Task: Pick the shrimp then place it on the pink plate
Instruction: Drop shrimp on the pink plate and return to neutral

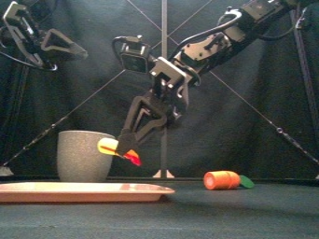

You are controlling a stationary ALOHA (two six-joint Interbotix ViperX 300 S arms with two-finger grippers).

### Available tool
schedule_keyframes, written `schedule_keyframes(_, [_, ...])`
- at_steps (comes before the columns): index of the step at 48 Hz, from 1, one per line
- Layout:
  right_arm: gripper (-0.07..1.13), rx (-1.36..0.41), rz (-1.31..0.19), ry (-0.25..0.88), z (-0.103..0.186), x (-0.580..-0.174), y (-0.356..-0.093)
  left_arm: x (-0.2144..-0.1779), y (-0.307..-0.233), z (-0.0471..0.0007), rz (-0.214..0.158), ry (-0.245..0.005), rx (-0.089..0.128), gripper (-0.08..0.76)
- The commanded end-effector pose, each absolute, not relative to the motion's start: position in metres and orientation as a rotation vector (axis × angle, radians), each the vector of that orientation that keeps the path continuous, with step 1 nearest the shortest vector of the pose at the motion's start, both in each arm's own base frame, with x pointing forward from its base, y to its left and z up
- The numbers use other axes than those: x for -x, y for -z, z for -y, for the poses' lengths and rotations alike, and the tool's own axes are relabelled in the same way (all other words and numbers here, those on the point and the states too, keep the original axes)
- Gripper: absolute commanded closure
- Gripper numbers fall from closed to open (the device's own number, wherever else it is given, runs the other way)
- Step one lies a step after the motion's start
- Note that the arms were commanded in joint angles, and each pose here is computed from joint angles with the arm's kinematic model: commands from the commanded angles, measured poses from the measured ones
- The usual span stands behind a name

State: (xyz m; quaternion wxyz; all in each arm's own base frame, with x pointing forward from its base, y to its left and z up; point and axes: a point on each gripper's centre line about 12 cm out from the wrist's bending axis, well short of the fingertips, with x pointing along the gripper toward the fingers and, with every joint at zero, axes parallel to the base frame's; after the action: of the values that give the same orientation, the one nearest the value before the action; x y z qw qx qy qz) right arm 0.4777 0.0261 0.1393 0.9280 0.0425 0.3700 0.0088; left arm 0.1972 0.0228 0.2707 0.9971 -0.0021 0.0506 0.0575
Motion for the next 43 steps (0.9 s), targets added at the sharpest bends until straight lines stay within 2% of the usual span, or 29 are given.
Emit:
schedule_keyframes(1, [0.48, -0.087, -0.704, -0.019, -0.025, -0.489, -0.158, -0.1984, -0.2752, -0.0236, -0.084, -0.118, 0.005, 0.595])
schedule_keyframes(12, [0.41, -0.093, -0.694, -0.015, -0.024, -0.495, -0.156, -0.1981, -0.2742, -0.0236, -0.081, -0.118, 0.005, 0.595])
schedule_keyframes(25, [0.2, -0.095, -0.684, -0.013, -0.023, -0.499, -0.157, -0.198, -0.2737, -0.0236, -0.081, -0.118, 0.005, 0.595])
schedule_keyframes(35, [0.2, -0.089, -0.678, -0.016, -0.023, -0.493, -0.166, -0.1977, -0.2718, -0.0235, -0.086, -0.118, 0.005, 0.593])
schedule_keyframes(43, [0.2, -0.089, -0.655, -0.017, -0.023, -0.473, -0.181, -0.1975, -0.2706, -0.0235, -0.089, -0.119, 0.007, 0.595])
